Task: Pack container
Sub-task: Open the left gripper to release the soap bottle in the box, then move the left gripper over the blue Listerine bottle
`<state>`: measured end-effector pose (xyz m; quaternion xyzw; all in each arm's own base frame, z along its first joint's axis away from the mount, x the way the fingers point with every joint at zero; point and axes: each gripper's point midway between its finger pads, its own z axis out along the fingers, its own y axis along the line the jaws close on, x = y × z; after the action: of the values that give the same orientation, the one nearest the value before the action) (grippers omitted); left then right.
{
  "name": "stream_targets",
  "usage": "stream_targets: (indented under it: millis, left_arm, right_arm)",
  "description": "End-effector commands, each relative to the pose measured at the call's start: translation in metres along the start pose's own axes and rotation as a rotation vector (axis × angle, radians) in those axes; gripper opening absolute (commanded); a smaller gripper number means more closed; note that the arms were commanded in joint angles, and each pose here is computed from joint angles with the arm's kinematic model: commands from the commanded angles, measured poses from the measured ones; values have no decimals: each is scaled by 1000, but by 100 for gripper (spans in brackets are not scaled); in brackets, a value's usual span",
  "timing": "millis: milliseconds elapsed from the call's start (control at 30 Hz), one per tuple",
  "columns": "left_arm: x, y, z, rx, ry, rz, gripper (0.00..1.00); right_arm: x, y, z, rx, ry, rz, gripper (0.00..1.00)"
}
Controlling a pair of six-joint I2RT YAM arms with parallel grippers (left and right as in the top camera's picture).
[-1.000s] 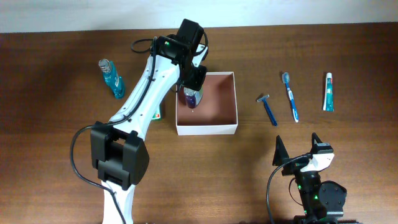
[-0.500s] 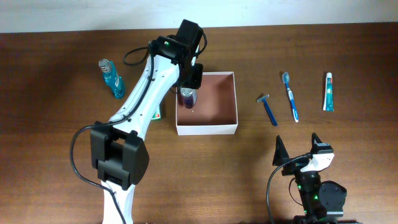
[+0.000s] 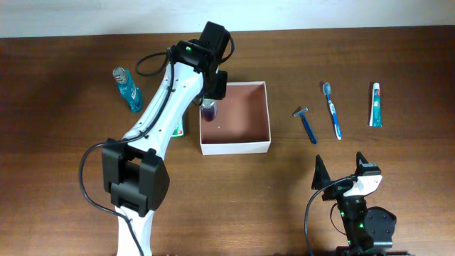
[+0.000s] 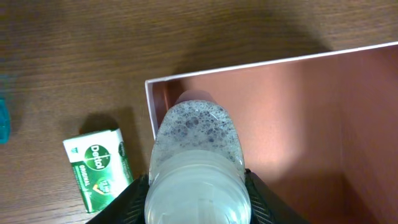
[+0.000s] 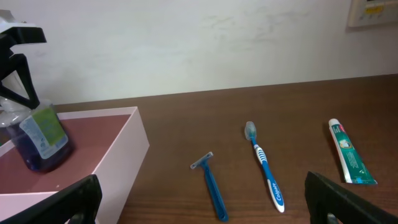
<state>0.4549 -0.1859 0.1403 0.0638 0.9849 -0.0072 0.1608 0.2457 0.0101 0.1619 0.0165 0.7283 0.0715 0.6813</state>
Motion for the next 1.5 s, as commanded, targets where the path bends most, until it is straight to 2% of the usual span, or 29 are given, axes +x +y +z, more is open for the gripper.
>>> stream_targets:
  millis: [0, 33, 133, 233, 300, 433, 667, 800, 900, 933, 967, 1100, 1300, 1467]
  left_arm:
    - [-15, 9, -17, -21, -64, -10, 23]
    - [-15, 9, -17, -21, -64, -2, 26]
    - [-15, 9, -17, -21, -63, 1, 49]
    - [-14, 9, -17, -19, -63, 1, 57]
    - [-15, 9, -17, -18, -63, 1, 67]
    - [-15, 9, -17, -18, -63, 1, 71]
    - [-26, 7, -32, -7, -107, 5, 72]
    - [-46, 7, -71, 10, -192, 38, 73]
    - [-58, 15, -113, 2, -267, 43, 81]
    - [-60, 21, -125, -12, -286, 36, 97]
    - [-60, 30, -137, -35, -299, 23, 99]
    - [-49, 71, -162, -118, -276, 6, 99]
    - [-14, 146, -155, -189, -110, -98, 99]
    - [-14, 175, -148, -90, -94, -105, 99]
  right_arm:
    - [2, 0, 0, -5, 1, -6, 99]
    - [2, 0, 0, -5, 1, -6, 99]
    - [2, 0, 0, -5, 1, -6, 98]
    - [2, 0, 0, -5, 1, -6, 99]
    - [2, 0, 0, -5, 1, -6, 99]
    - [2, 0, 0, -5, 1, -6, 98]
    - [2, 0, 0, -5, 1, -6, 99]
    - [2, 0, 0, -5, 1, -6, 99]
    - [2, 0, 0, -5, 1, -6, 99]
    - [2, 0, 0, -5, 1, -6, 99]
    - [2, 0, 0, -5, 1, -6, 99]
    - [2, 0, 0, -5, 1, -6, 99]
    - [2, 0, 0, -5, 1, -6, 99]
    - [2, 0, 0, -5, 1, -6, 99]
